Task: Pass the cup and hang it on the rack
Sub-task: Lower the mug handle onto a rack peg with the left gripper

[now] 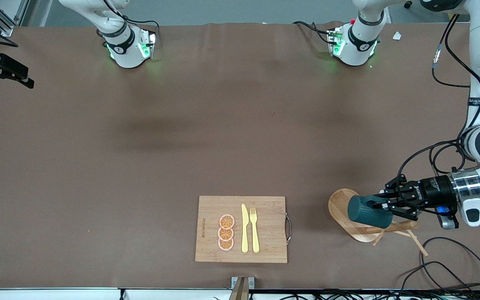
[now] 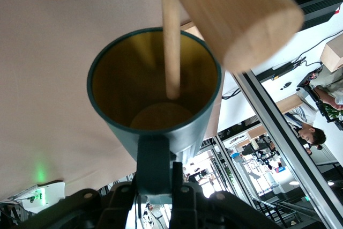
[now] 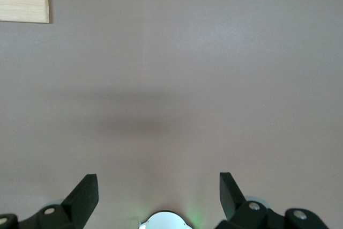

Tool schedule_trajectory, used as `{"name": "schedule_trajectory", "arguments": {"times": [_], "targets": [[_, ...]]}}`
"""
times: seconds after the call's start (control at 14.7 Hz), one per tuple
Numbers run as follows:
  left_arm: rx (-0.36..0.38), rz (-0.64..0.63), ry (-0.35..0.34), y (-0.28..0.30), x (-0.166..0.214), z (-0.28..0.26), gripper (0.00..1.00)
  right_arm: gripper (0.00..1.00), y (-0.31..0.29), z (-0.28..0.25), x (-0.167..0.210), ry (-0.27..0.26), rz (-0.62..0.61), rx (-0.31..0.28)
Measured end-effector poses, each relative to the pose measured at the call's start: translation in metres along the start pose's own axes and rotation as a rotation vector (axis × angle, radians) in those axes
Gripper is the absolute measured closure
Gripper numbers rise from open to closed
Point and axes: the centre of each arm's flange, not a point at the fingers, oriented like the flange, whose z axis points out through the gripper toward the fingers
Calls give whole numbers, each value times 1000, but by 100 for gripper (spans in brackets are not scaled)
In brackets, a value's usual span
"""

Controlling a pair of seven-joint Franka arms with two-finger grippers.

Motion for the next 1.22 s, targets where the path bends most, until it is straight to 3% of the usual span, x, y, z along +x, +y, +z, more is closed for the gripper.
{"name": "schedule_trajectory", "arguments": {"times": [1.22], "targets": [[-56,-14,-17,-10,30,-21,79,0,5,0,-1,-4,9,-10]]}}
